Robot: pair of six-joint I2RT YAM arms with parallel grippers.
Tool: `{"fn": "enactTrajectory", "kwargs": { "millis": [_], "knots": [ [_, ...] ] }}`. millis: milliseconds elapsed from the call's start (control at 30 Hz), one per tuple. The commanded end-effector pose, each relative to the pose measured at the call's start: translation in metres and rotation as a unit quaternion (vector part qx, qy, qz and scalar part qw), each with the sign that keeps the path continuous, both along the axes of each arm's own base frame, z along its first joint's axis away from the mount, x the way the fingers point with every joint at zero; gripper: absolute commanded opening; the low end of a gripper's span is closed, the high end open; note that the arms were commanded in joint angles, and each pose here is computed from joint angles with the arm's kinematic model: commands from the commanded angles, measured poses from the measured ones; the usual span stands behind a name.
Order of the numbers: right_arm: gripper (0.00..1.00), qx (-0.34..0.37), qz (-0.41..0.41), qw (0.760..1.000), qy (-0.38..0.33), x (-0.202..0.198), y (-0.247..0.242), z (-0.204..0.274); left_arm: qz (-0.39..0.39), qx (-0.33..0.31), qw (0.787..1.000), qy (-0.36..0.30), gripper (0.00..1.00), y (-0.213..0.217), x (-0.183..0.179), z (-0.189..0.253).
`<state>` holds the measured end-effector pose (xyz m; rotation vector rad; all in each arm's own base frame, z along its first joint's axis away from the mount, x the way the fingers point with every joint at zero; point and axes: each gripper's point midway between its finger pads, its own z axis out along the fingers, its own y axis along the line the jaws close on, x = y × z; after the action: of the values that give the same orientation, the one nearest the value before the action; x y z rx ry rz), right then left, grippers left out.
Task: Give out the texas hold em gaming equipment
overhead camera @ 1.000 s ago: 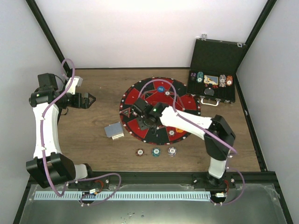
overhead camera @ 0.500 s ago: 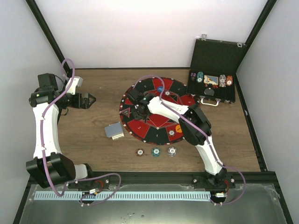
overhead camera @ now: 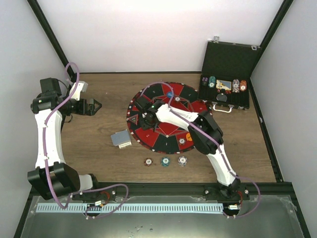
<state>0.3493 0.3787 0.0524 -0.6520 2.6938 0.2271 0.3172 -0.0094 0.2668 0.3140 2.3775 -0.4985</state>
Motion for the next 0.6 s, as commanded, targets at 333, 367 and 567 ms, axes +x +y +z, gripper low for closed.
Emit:
{"fn": "enactTrajectory", "kwargs": {
  "millis": [333, 367, 567],
  "knots": [
    [0.28, 0.003, 0.017, 1.000, 0.026, -0.015, 0.018, -0.024, -0.008, 0.001, 1.000, -0.020, 1.00, -0.002, 0.000, 0.011],
    [0.29, 0.001, 0.018, 0.999, 0.029, -0.016, 0.017, -0.026, -0.008, 0.000, 1.000, -0.021, 1.00, -0.001, 0.000, 0.011],
    [0.63, -0.007, 0.018, 0.999, 0.026, -0.016, 0.014, -0.019, -0.009, -0.001, 1.000, -0.022, 1.00, -0.002, 0.000, 0.014]
  ]
}}
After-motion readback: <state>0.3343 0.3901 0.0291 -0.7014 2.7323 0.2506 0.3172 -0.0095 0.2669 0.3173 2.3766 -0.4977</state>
